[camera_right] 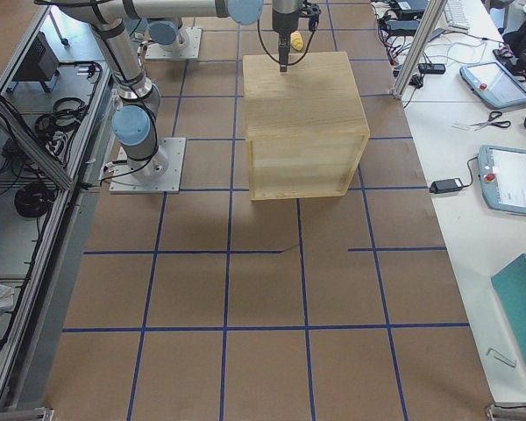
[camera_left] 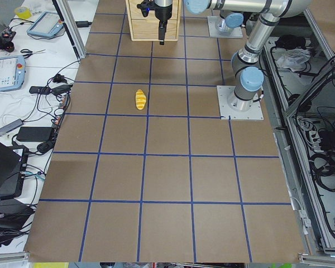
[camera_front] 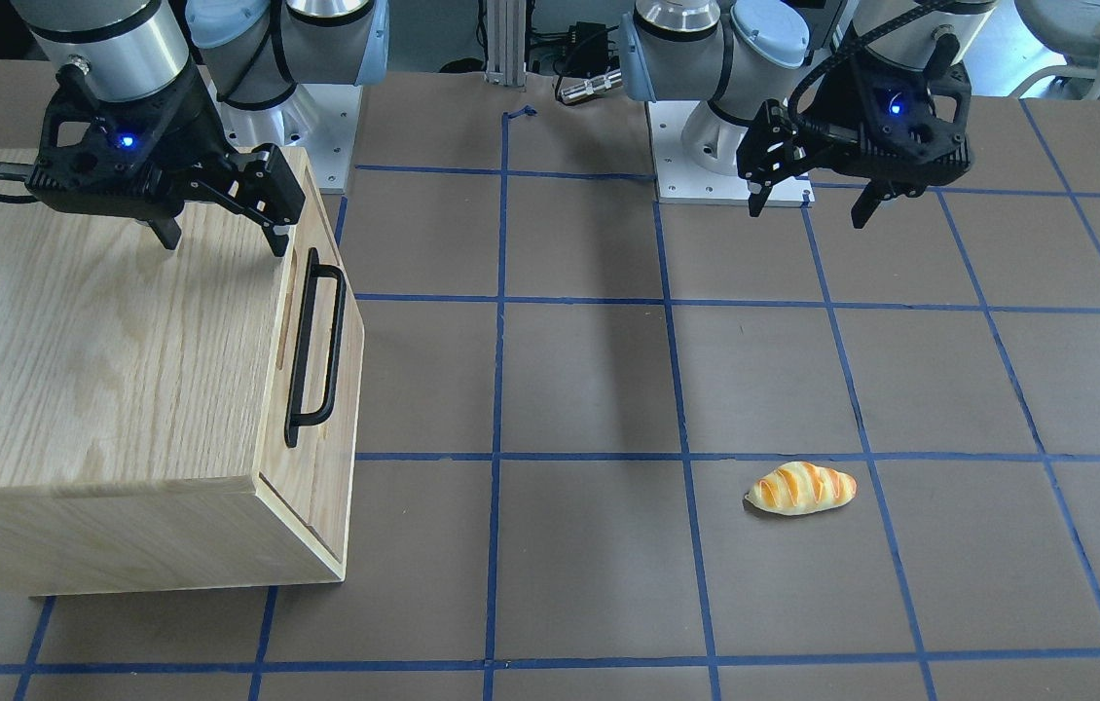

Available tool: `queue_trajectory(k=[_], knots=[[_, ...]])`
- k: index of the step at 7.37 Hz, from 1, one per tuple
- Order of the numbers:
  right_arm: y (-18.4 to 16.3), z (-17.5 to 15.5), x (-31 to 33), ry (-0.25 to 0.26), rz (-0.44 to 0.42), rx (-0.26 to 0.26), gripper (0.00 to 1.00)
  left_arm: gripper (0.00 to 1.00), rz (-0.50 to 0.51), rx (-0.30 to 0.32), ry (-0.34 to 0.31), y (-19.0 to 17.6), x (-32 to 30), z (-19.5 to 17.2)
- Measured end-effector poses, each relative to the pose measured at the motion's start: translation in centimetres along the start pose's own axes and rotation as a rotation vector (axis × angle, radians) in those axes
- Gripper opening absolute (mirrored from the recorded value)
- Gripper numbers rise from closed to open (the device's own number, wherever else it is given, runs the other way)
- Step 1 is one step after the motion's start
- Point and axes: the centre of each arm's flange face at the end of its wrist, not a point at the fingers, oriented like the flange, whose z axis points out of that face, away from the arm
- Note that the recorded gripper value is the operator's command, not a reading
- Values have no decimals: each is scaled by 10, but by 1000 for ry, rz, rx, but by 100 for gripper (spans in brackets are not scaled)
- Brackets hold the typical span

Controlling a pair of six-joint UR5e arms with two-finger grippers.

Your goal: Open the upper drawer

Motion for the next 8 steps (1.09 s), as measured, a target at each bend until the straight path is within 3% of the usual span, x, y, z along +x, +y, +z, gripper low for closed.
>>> queue_trajectory(k=[8], knots=[[0,0,0,1,0,0,100,100,-10,5,-1,1,2,-2]])
